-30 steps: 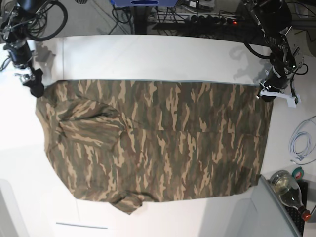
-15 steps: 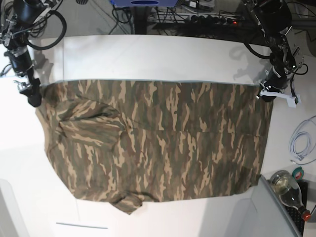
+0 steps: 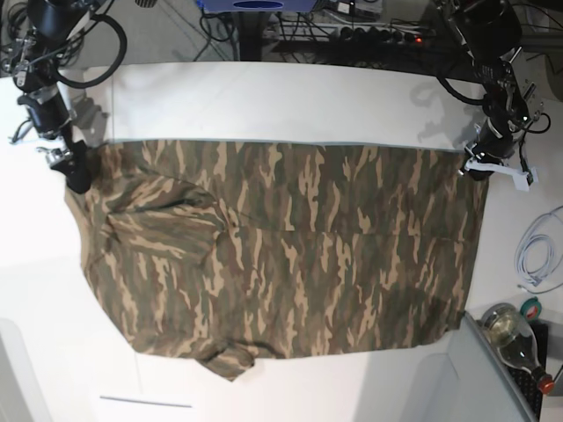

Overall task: Layout the t-shirt on the table in an organized manner, then fold the t-shirt properly
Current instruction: 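Pull the shirt edge further with both grippers, then release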

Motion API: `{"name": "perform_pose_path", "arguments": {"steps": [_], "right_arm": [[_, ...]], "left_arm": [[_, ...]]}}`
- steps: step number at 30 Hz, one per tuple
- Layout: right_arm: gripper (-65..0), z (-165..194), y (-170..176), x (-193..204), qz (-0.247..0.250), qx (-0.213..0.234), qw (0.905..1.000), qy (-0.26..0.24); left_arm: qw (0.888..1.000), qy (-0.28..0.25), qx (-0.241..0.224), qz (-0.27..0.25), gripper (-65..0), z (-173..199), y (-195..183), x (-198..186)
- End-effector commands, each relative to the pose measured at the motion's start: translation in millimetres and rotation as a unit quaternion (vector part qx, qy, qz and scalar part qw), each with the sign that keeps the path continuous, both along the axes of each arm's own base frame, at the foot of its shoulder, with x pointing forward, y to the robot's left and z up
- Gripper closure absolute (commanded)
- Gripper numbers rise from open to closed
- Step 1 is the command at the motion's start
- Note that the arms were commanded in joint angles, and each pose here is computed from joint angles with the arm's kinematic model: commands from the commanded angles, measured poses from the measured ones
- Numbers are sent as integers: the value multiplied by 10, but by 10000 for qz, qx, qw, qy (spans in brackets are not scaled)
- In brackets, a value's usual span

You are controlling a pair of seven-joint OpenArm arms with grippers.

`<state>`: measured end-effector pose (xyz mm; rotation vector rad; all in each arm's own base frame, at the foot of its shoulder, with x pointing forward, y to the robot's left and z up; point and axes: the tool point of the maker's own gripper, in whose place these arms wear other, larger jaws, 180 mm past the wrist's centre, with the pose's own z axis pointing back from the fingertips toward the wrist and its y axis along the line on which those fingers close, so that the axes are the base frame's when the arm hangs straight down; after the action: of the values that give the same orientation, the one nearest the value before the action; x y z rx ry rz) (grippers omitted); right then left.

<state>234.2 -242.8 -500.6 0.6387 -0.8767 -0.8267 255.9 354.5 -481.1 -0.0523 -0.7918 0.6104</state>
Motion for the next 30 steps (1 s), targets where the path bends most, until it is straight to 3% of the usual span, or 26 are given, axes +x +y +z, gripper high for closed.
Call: {"name": "perform_pose_path", "arguments": {"steps": [1, 4, 8, 13, 14, 19, 23, 30], "right_arm": [[-507, -398, 322, -434, 619, 204, 9909, 1180], [-456, -395, 307, -433, 639, 184, 9907, 1186], [-242, -397, 311, -434, 652, 180, 9906, 1191], [-20, -406, 302, -455, 642, 180, 9902, 1229], [0, -406, 298, -456, 634, 180, 9902, 1228], [0, -399, 175, -609, 742, 59, 9876, 1385], [0, -237, 18, -773, 989, -388, 9836, 1461], [0, -20, -14, -968, 1099, -871, 9798, 1424]], "left_arm": [[9998, -76, 163, 9, 0, 100, 116, 45], [9998, -76, 163, 9, 0, 100, 116, 45], [9998, -22, 182, 1, 0, 79, 120, -15], [9998, 21, 186, -16, 0, 58, 113, -52], [9998, 60, 186, -17, 0, 39, 113, -89], [9990, 111, 408, -115, 0, 121, 154, -273], [9971, 430, 534, -344, 0, 196, 140, -502], [9962, 567, 620, -223, 0, 200, 199, -779]]}}
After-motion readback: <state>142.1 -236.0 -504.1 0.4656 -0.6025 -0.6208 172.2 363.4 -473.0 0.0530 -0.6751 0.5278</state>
